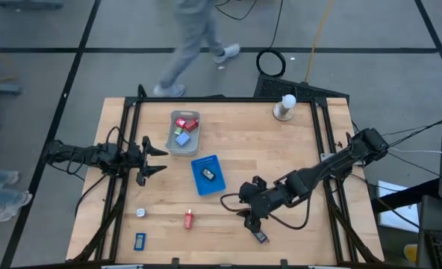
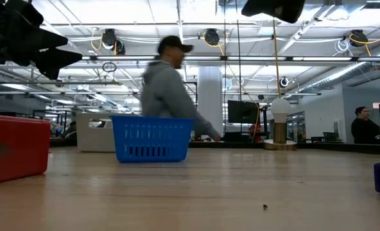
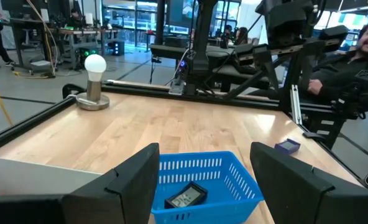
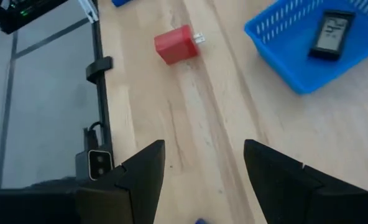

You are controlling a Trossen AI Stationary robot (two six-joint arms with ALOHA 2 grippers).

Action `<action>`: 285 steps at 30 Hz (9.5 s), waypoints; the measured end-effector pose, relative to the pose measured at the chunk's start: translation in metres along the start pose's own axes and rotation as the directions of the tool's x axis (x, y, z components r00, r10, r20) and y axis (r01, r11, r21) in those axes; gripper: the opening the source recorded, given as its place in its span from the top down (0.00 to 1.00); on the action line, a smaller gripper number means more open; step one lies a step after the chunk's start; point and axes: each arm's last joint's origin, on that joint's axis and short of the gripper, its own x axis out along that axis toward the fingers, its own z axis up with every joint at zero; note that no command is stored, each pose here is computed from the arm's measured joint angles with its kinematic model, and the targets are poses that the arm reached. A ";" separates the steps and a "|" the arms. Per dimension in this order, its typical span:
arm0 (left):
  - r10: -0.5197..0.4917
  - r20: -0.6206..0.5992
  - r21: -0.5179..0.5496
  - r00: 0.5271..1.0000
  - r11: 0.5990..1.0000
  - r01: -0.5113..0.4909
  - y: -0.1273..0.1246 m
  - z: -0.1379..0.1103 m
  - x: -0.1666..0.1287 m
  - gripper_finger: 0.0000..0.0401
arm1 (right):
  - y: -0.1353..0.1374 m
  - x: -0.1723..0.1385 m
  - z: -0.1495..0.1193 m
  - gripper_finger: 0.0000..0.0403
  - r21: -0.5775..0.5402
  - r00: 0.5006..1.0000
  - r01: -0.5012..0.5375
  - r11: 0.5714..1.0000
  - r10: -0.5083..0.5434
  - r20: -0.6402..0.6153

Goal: Pick & Place Office items
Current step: Put the right blue digital timer into the blue basket, then put the red charger adapter into the gray bin

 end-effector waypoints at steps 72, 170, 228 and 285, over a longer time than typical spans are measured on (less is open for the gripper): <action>0.001 -0.002 0.002 1.000 1.000 -0.001 0.000 0.000 0.000 0.36 | 0.039 0.093 -0.081 0.38 0.255 0.788 0.513 0.820 -0.332 -0.518; 0.001 -0.002 0.002 1.000 1.000 -0.001 0.000 0.000 0.000 0.36 | 0.022 0.010 0.013 0.64 -0.182 0.963 0.218 0.959 -0.182 0.198; 0.001 -0.002 0.002 1.000 1.000 -0.001 0.000 0.000 0.000 0.36 | -0.156 0.138 0.066 0.64 -0.248 0.923 0.168 0.954 -0.064 0.380; 0.110 0.081 -0.092 0.991 0.991 -0.102 0.003 0.007 -0.001 0.36 | -0.097 -0.049 0.097 0.34 0.040 0.666 0.302 0.952 -0.241 0.706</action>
